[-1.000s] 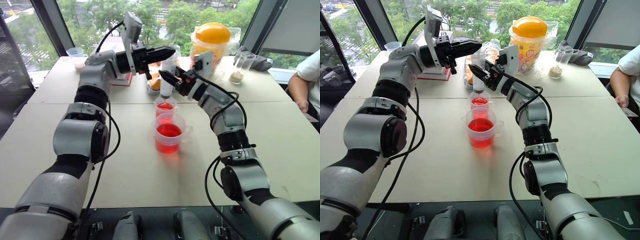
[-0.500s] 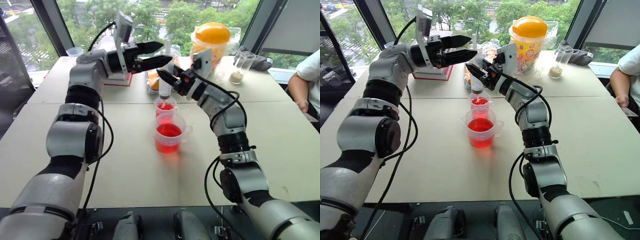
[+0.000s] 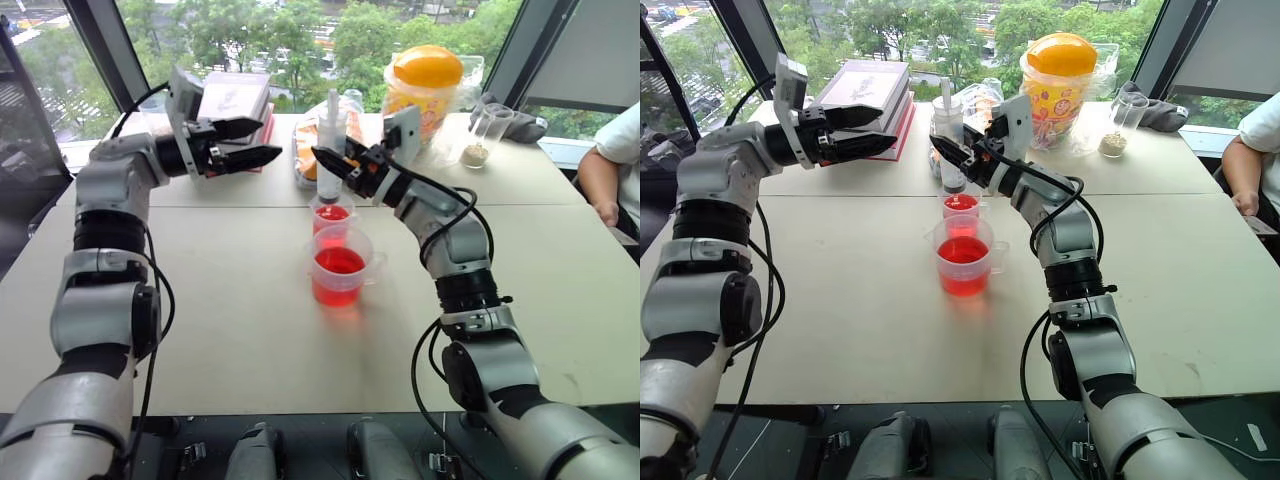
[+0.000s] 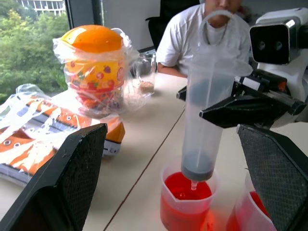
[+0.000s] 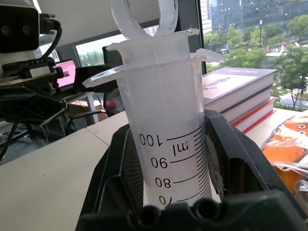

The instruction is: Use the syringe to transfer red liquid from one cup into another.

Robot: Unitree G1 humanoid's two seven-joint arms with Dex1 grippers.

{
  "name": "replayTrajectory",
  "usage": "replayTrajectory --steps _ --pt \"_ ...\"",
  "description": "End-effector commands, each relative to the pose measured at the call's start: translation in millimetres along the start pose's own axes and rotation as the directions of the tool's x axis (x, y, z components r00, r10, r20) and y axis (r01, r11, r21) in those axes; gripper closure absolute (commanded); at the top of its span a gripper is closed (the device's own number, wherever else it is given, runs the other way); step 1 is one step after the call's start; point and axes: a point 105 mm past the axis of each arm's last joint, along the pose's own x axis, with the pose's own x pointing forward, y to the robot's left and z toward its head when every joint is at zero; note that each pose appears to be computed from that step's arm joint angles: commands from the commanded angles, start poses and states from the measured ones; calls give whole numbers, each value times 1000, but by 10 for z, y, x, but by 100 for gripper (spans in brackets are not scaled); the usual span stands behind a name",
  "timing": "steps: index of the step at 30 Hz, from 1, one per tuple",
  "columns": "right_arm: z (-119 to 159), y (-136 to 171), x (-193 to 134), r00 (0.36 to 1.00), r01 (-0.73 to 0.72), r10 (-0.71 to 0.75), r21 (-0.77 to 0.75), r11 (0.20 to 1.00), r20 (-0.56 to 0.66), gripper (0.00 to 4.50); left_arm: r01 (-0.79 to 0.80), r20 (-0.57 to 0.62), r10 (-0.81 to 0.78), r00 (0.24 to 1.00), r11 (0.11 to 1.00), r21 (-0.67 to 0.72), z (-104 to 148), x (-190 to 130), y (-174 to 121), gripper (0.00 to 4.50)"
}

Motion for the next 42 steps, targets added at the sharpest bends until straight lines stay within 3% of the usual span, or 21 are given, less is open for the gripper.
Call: replayTrajectory --steps 1,4,7,9,12,15,21,26,33,34,38,42 --pt "388 -99 -31 996 31 -28 -34 999 89 310 24 28 -26 999 998 50 104 22 -110 6" --pt "691 -232 -88 987 105 -104 4 995 123 310 47 26 -48 998 998 38 38 56 -199 6" --pt "950 -520 -262 963 268 -270 86 959 6 310 92 17 -92 996 995 25 -72 103 -341 6" --pt "929 -652 -441 927 351 -333 89 932 -169 310 105 13 -105 994 994 18 -144 124 -411 6" --pt "707 -727 -742 820 428 -360 58 902 -444 310 127 11 -127 992 992 2 -230 150 -512 6" --pt "348 -804 -1174 652 514 -357 44 857 -669 310 157 21 -156 987 987 -27 -300 175 -634 6" --pt "-223 -845 -1708 439 614 -282 55 787 -853 310 181 30 -179 983 981 -69 -381 201 -802 6" --pt "-583 -948 -1946 330 665 -276 15 747 -903 310 185 26 -183 983 979 -84 -426 206 -885 6" --pt "-809 -1050 -2022 316 683 -275 17 730 -908 310 178 1 -178 984 980 -84 -475 200 -944 6" --pt "-797 -1041 -2013 328 678 -266 30 734 -906 207 178 -5 -179 984 980 -83 -482 195 -950 0" --pt "-616 -1018 -1961 375 644 -271 39 764 -886 19 186 -21 -188 982 978 -90 -507 162 -971 0" --pt "-275 -964 -1923 446 588 -317 7 809 -837 8 187 -29 -190 981 978 -96 -509 123 -973 0"
